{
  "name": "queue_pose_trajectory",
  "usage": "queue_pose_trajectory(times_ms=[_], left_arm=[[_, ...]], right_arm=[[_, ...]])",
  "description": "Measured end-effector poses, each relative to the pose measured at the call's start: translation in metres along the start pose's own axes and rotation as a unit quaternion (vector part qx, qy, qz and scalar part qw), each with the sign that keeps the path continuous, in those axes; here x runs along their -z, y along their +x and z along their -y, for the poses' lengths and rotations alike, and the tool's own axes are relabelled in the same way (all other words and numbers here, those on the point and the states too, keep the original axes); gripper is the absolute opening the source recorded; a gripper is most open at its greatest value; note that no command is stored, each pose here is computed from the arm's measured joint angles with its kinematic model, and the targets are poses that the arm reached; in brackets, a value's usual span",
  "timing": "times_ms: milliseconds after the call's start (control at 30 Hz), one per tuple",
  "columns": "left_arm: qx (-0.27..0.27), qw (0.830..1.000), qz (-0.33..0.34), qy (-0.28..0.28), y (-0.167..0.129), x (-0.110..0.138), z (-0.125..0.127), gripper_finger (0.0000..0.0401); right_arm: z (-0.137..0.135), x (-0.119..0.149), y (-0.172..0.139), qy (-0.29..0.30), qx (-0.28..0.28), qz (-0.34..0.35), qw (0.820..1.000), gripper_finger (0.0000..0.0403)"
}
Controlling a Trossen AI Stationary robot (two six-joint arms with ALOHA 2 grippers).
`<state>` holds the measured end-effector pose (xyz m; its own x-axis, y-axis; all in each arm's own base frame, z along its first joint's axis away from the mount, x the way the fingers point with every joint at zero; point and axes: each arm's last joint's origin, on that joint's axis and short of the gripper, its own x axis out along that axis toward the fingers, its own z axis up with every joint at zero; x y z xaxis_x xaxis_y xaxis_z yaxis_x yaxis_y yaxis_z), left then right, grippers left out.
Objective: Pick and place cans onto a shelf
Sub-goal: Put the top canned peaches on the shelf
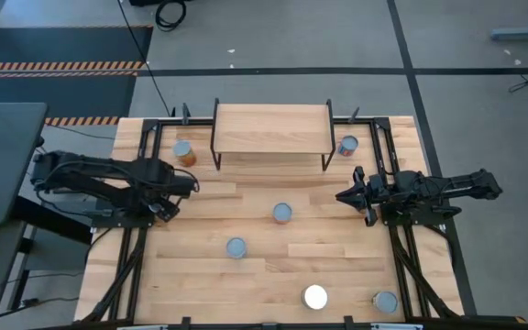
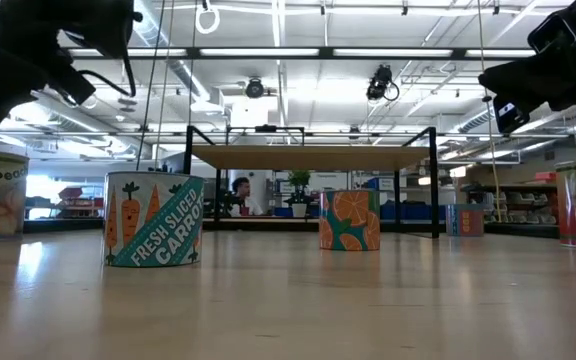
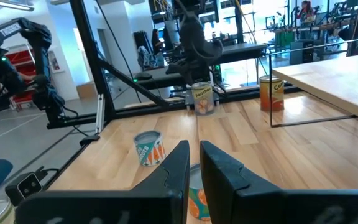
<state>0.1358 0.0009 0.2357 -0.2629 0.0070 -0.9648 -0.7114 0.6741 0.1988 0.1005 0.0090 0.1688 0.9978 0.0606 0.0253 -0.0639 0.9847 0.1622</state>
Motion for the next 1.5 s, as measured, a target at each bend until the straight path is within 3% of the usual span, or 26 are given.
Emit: queue_pose_trajectory(times_ms=[333,567,967,1200,1500], left_arm=[[0.038,0.999,-0.023,0.005,-0.001,-0.006,-0.005,0.0355],[0.071,0.997,0.000,-0.017,0.007,-0.018,-0.004,0.0355],[0.035,0.998,0.010,-0.057,0.011,-0.029,-0.006,0.0355],[0.047,0.997,0.009,-0.063,0.011,-0.029,-0.003,0.0355],[0.119,0.991,0.033,-0.060,0.003,-0.029,0.016,0.0355]], right_arm=[[0.000,0.000,0.000,0.000,0.000,0.002,1.000,0.0044],[0.000,0.000,0.000,0.000,0.000,0.002,1.000,0.0044],[0.000,0.000,0.000,0.000,0.000,0.002,1.000,0.0044],[0.000,0.000,0.000,0.000,0.000,0.002,1.000,0.0044],[0.000,0.000,0.000,0.000,0.000,0.002,1.000,0.0044]])
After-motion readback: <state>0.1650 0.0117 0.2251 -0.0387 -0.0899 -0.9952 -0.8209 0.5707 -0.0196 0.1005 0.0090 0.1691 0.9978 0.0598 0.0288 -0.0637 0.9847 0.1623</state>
